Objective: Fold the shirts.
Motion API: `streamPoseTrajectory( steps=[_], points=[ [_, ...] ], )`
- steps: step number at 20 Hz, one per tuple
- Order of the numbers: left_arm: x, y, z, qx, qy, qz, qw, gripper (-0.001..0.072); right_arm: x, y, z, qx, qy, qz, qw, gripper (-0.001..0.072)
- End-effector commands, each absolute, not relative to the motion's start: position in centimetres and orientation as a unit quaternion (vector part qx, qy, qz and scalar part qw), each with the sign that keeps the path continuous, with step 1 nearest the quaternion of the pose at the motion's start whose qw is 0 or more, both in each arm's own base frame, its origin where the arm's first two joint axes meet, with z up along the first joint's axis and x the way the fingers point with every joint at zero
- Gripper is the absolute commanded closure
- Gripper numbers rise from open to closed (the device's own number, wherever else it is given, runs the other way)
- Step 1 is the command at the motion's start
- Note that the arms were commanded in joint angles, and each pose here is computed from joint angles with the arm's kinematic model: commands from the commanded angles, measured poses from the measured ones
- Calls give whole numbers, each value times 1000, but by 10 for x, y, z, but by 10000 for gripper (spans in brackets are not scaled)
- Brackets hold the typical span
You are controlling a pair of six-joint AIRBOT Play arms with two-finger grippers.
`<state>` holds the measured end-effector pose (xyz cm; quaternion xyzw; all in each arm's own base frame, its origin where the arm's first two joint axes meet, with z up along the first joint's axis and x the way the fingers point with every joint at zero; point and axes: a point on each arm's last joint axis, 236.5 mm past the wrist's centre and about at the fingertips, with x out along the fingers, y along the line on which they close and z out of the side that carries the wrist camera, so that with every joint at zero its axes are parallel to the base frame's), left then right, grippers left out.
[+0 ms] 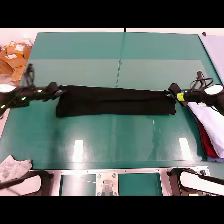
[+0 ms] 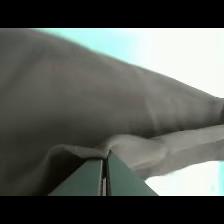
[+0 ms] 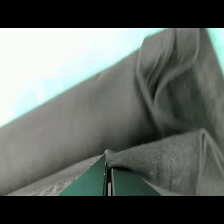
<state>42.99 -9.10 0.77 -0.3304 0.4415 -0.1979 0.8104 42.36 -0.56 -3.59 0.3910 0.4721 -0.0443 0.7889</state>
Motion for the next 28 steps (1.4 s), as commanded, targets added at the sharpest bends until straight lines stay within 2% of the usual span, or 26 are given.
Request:
streamPoseTrajectory(
  steps=[1, 3, 4, 5, 6, 7, 9, 10, 11, 17, 18, 21, 23, 24, 25, 26, 27, 28],
  points=[
    [487, -112, -24, -307, 440, -207, 818, 683, 461, -22, -54, 407, 439, -72, 798, 652],
    [508, -105, -11, -303, 425, -199, 830, 682, 479, -33, -34, 396, 416, -66, 816, 384],
    [513, -99, -3, -302, 422, -194, 833, 678, 484, -34, -20, 380, 416, -47, 825, 308],
    [512, -95, 0, -301, 429, -193, 829, 500, 485, -34, -4, 363, 425, -20, 829, 265],
    [505, -94, 0, -305, 446, -197, 818, 188, 483, -36, 9, 344, 434, 5, 833, 262],
    [496, -98, -1, -312, 463, -205, 804, 60, 477, -43, 18, 331, 445, 20, 832, 259],
    [485, -98, -1, -312, 479, -219, 791, 44, 464, -67, 22, 334, 460, 10, 823, 168],
    [484, -95, -1, -314, 481, -218, 789, 44, 456, -78, 17, 340, 468, 3, 815, 167],
    [485, -93, 0, -317, 479, -216, 790, 44, 445, -87, 8, 347, 485, -3, 802, 102],
    [481, -112, 28, -360, 464, -254, 769, 45, 392, -72, -81, 373, 611, 88, 693, 55],
    [481, -114, 31, -367, 461, -257, 766, 45, 391, -63, -90, 387, 615, 109, 678, 21],
    [479, -117, 34, -371, 462, -264, 761, 45, 405, -42, -102, 437, 592, 155, 659, 15],
    [477, -120, 35, -368, 464, -272, 759, 51, 411, -40, -112, 435, 591, 146, 663, 47],
    [475, -125, 35, -366, 465, -277, 757, 141, 415, -40, -112, 430, 589, 145, 669, 71],
    [473, -130, 36, -363, 466, -284, 755, 222, 420, -38, -109, 419, 587, 152, 676, 496],
    [472, -138, 37, -361, 467, -291, 753, 243, 423, -36, -102, 407, 586, 167, 681, 673],
    [470, -146, 38, -360, 468, -297, 750, 244, 425, -33, -91, 401, 586, 181, 681, 693],
    [468, -157, 40, -359, 469, -306, 747, 477, 428, -30, -78, 391, 585, 196, 683, 694]
  ],
)
